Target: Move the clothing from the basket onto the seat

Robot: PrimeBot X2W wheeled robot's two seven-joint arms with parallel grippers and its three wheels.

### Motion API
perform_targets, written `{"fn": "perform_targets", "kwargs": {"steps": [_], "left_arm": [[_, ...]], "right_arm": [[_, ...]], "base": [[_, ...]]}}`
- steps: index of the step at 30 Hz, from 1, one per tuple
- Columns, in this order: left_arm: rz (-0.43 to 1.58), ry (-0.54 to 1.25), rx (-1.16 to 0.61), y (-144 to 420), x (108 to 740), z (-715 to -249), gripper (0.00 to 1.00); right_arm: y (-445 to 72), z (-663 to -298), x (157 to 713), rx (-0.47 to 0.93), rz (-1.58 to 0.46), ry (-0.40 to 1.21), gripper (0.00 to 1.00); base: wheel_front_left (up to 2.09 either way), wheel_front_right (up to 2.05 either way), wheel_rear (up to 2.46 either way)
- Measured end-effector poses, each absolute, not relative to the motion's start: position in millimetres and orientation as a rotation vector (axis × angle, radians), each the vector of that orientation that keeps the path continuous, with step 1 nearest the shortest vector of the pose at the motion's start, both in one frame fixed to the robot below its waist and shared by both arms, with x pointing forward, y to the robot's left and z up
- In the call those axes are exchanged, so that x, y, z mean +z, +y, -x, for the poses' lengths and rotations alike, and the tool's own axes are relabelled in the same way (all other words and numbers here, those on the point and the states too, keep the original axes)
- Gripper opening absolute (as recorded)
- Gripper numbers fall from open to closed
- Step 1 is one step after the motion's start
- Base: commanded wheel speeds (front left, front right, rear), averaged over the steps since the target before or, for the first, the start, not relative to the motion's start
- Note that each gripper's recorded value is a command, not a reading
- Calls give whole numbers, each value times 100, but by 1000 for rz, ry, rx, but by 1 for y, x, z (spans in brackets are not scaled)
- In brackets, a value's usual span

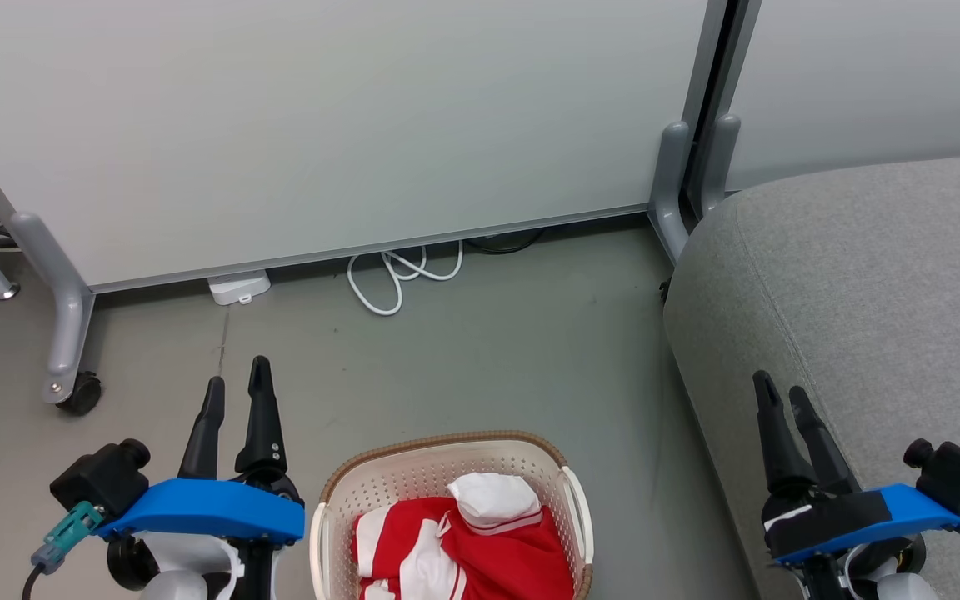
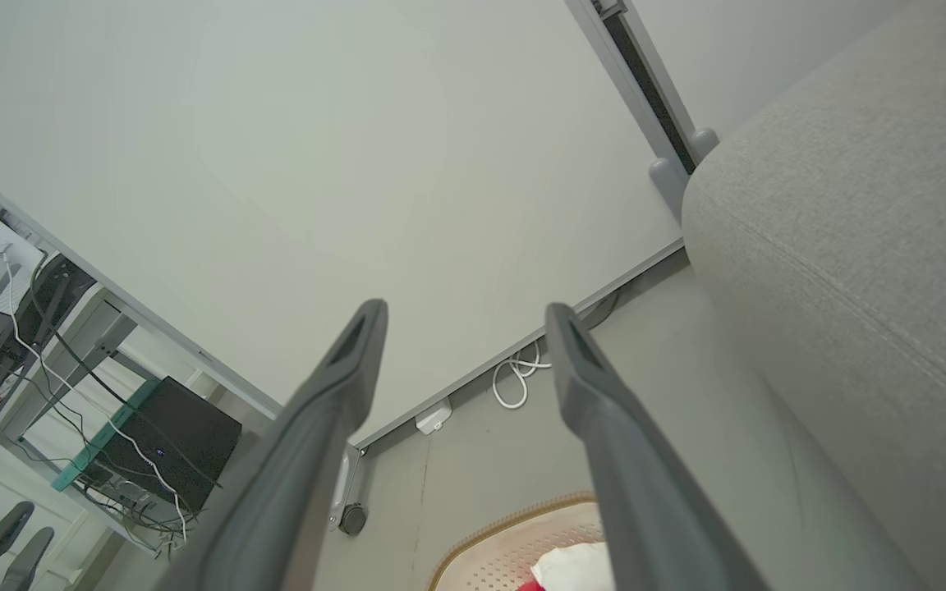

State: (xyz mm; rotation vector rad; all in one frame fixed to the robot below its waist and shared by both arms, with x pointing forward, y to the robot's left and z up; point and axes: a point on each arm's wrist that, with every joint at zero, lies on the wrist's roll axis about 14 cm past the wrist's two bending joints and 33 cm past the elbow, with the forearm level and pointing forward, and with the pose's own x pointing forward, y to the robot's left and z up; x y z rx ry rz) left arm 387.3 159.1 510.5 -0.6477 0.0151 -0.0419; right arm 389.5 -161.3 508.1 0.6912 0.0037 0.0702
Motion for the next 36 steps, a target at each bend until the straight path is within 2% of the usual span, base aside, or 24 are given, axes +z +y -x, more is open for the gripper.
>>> {"fn": "perform_targets", "kwargs": {"steps": [36], "left_arm": [[234,-92,-118,138,531,-388,100]], "right_arm": [[-134,-396,522,178,-310,-73,100]], "base": [[0,0,0]]}}
